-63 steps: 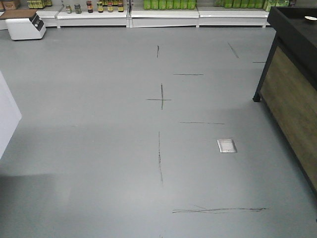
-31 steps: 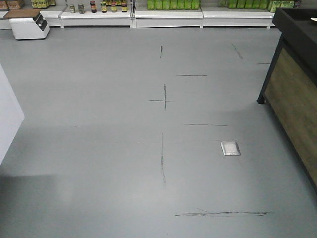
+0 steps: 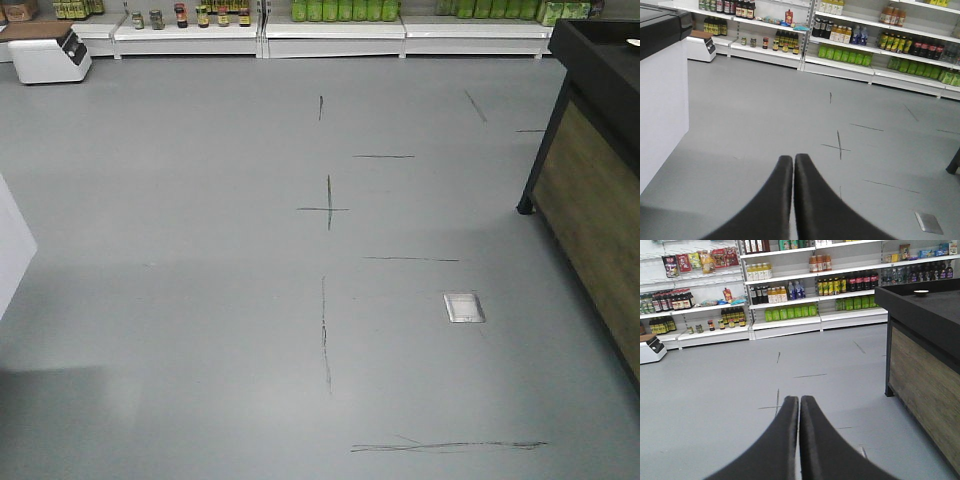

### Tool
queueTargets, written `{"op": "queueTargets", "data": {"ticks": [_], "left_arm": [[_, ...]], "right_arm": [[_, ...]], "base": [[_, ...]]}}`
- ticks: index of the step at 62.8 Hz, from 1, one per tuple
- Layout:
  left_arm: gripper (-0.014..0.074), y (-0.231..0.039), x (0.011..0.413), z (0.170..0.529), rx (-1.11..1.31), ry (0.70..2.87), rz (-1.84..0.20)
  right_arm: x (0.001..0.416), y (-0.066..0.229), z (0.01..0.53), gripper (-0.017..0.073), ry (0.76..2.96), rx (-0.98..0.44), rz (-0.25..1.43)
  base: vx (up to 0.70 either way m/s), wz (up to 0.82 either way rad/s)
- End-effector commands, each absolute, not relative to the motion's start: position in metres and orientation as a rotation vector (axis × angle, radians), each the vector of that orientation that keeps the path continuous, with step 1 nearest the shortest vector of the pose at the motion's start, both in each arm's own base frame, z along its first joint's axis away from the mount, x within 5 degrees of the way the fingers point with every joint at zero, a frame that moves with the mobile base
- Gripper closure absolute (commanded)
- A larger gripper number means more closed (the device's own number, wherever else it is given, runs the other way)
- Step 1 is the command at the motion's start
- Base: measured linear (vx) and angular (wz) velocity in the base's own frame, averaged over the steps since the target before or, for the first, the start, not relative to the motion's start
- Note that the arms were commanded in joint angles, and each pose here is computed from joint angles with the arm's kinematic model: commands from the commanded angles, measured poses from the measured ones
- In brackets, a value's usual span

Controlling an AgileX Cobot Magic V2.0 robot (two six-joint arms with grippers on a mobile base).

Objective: Pick three apples into basket with both arms
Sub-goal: 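Drive the base across the floor toward the black fruit table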

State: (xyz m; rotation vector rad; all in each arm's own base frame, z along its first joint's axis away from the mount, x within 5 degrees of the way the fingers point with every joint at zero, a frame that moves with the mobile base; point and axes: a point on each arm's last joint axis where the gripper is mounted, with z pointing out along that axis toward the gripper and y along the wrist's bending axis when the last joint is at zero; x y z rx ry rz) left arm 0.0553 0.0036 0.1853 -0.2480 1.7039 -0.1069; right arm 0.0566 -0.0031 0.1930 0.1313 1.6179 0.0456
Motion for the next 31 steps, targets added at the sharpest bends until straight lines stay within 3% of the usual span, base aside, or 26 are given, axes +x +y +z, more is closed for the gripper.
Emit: {"op": "queueTargets", "data": {"ticks": [1,31], "left_arm": [[0.06,0.0036,0.0559,0.1845,-0.248,1.642,-0.122],[0.06,0.0036,0.0559,0.1845,-0.248,1.642,-0.122]], "right_arm": [[0.0565,-0.003,0.1961,0.0564,1.544,0.112,0.032],[0.0565,-0.003,0.1961,0.0564,1.544,0.112,0.032]], "base": [[0.1,0.02],[0.1,0.12]]}}
